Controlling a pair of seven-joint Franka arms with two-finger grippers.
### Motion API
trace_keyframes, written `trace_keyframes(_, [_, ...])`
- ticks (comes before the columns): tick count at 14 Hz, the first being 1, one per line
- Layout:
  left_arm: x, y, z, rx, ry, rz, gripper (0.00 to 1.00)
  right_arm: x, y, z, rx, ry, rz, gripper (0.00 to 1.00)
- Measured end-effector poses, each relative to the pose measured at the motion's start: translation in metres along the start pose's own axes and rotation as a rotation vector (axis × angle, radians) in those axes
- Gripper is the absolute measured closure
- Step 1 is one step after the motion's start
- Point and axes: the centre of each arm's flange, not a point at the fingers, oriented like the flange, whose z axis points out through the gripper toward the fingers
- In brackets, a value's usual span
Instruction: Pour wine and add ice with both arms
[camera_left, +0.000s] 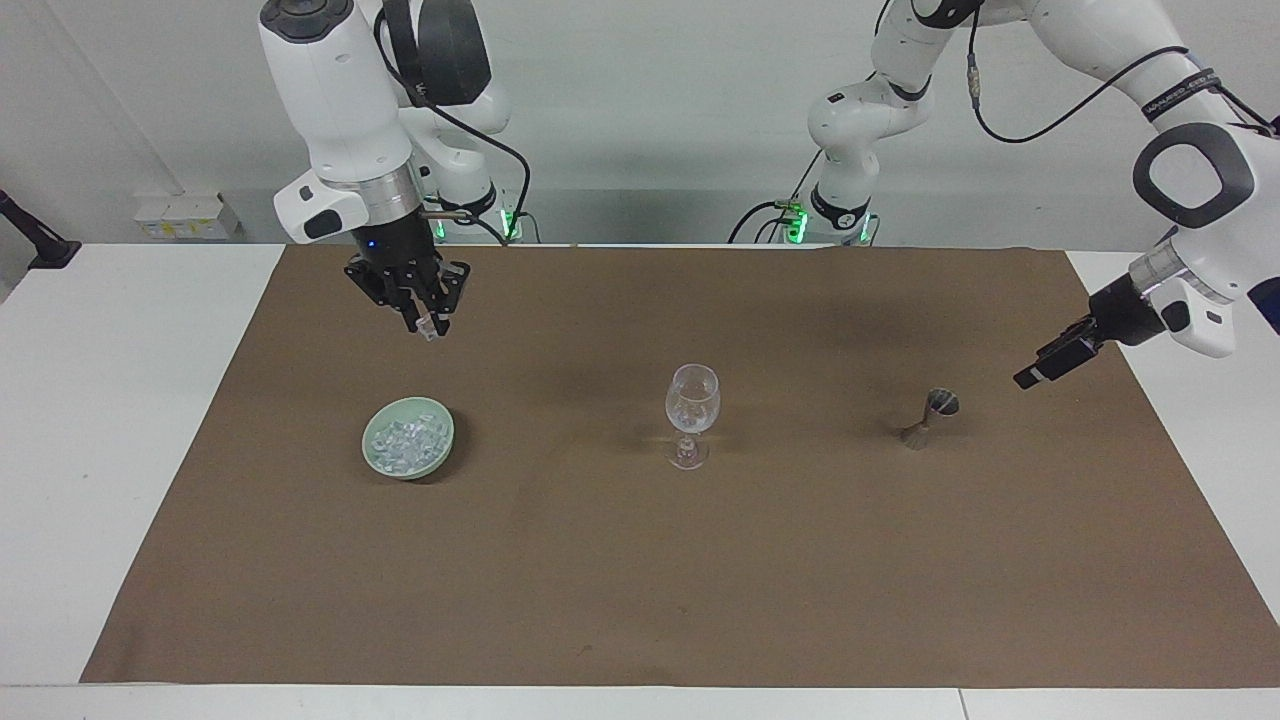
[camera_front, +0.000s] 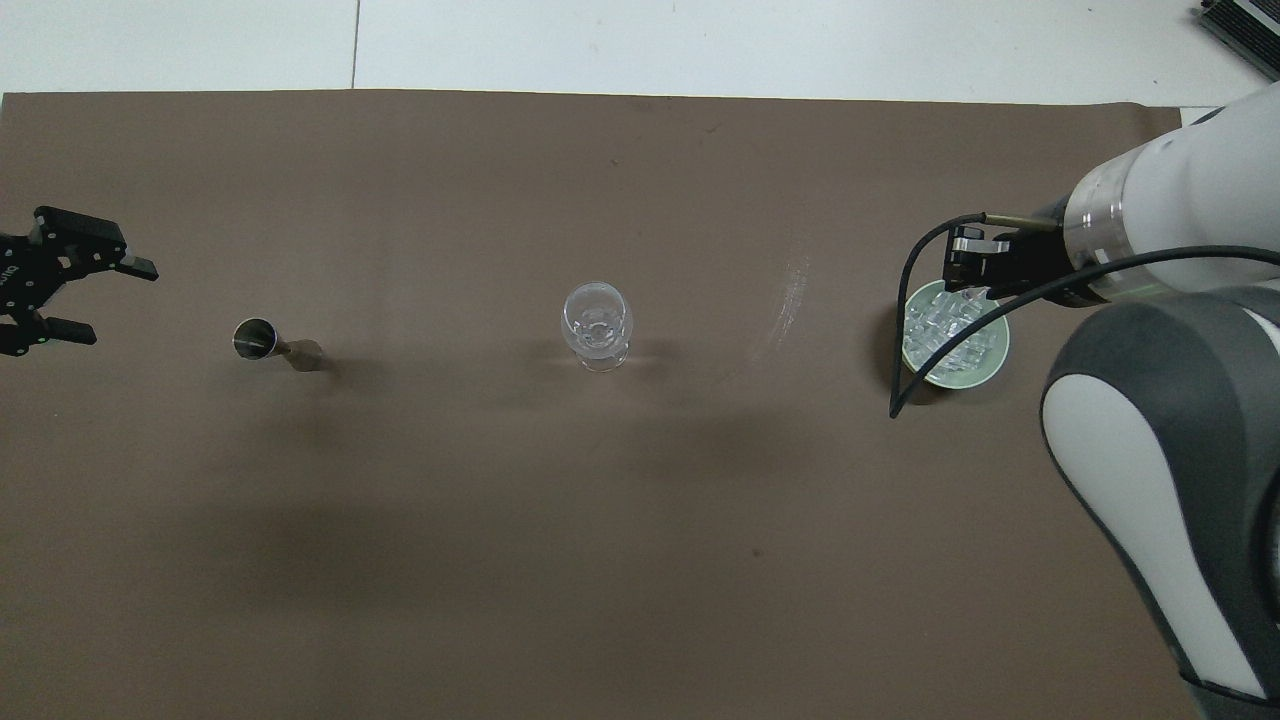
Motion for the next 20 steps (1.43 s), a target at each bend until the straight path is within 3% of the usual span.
trace_keyframes(7, [-0.052, 0.052, -0.026, 0.156, 0.076, 0.384, 0.00, -0.050, -0.121, -0.002, 0.046, -0.012, 0.102, 0.67])
trace_keyframes(14, [-0.120, 0.097, -0.043, 0.217, 0.070, 0.563, 0.00, -0.068, -0.212, 0.020, 0.107, -0.039, 0.172, 0.67])
trace_keyframes(18, [-0.130, 0.094, -0.057, 0.237, 0.081, 0.643, 0.00, -0.073, -0.246, 0.029, 0.138, -0.045, 0.167, 0.67])
trace_keyframes(20, [-0.129, 0.095, -0.057, 0.236, 0.085, 0.644, 0.00, -0.075, -0.254, 0.035, 0.129, -0.017, 0.146, 0.67])
